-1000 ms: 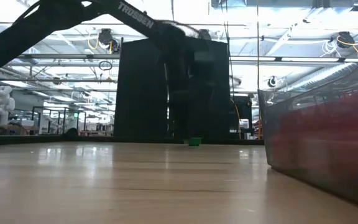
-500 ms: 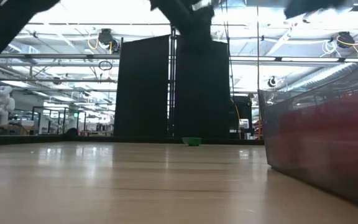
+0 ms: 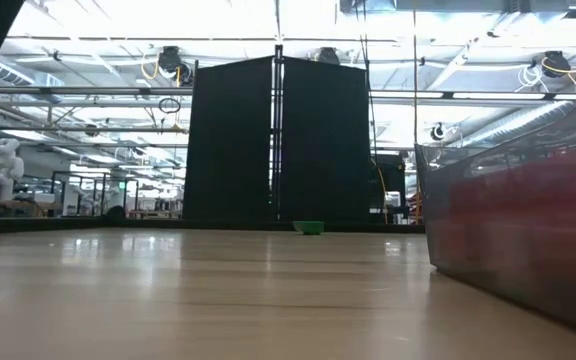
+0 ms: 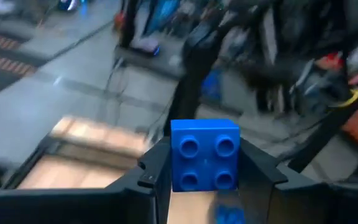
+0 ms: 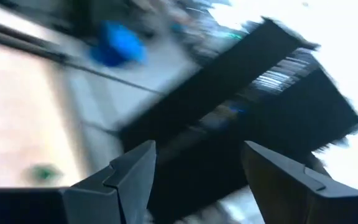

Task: Sort blocks
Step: Put the blue game piece into the right black bin

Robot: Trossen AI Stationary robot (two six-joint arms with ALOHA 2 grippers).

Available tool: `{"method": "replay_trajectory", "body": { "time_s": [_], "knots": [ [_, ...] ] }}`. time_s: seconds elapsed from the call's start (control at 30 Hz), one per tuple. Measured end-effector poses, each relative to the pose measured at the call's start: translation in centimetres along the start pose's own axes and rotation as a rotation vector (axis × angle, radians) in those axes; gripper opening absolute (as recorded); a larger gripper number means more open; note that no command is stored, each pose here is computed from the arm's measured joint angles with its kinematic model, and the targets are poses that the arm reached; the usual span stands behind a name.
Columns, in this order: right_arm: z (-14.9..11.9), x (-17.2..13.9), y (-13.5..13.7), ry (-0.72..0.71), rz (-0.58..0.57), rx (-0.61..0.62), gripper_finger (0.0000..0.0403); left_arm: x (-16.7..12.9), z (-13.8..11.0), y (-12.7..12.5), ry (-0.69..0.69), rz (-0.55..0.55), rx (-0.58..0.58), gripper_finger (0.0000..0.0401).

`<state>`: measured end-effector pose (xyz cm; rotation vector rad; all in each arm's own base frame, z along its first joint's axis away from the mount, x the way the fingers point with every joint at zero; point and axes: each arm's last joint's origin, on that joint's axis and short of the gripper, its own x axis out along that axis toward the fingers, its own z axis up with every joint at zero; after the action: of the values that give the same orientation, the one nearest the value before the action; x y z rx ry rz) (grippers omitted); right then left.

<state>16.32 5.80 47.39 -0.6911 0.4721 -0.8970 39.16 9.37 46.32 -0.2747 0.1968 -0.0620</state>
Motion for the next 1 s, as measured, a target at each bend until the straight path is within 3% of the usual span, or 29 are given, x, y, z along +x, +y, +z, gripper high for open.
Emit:
{"method": "replay_trajectory", "body": {
  "time_s": [0.13,0.2,0.3,0.4,0.57,1.0],
  "knots": [
    [3.5,-0.3,-0.9,-0.169,0.345,0.047,0.0235,-0.1,1.1,-1.5,-0.096,-0.110,-0.021,0.0125],
    [5.3,-0.4,-1.2,-0.334,0.436,0.061,0.0235,-0.2,1.5,-2.2,-0.133,-0.163,-0.036,0.0125],
    [7.0,-0.3,-1.2,-0.459,0.385,-0.022,0.0235,-0.1,1.8,-3.1,-0.163,-0.231,-0.062,0.0126],
    [7.4,-0.1,-0.2,-0.440,0.318,-0.164,0.0235,-0.1,2.1,-3.8,-0.194,-0.272,-0.065,0.0126],
    [7.9,1.0,1.4,-0.400,0.291,-0.256,0.0235,-0.4,2.5,-4.6,-0.225,-0.300,-0.059,0.0126],
    [8.8,1.4,1.1,-0.421,0.232,-0.224,0.0235,-0.4,2.5,-5.1,-0.234,-0.312,-0.057,0.0126]
  ]
}}
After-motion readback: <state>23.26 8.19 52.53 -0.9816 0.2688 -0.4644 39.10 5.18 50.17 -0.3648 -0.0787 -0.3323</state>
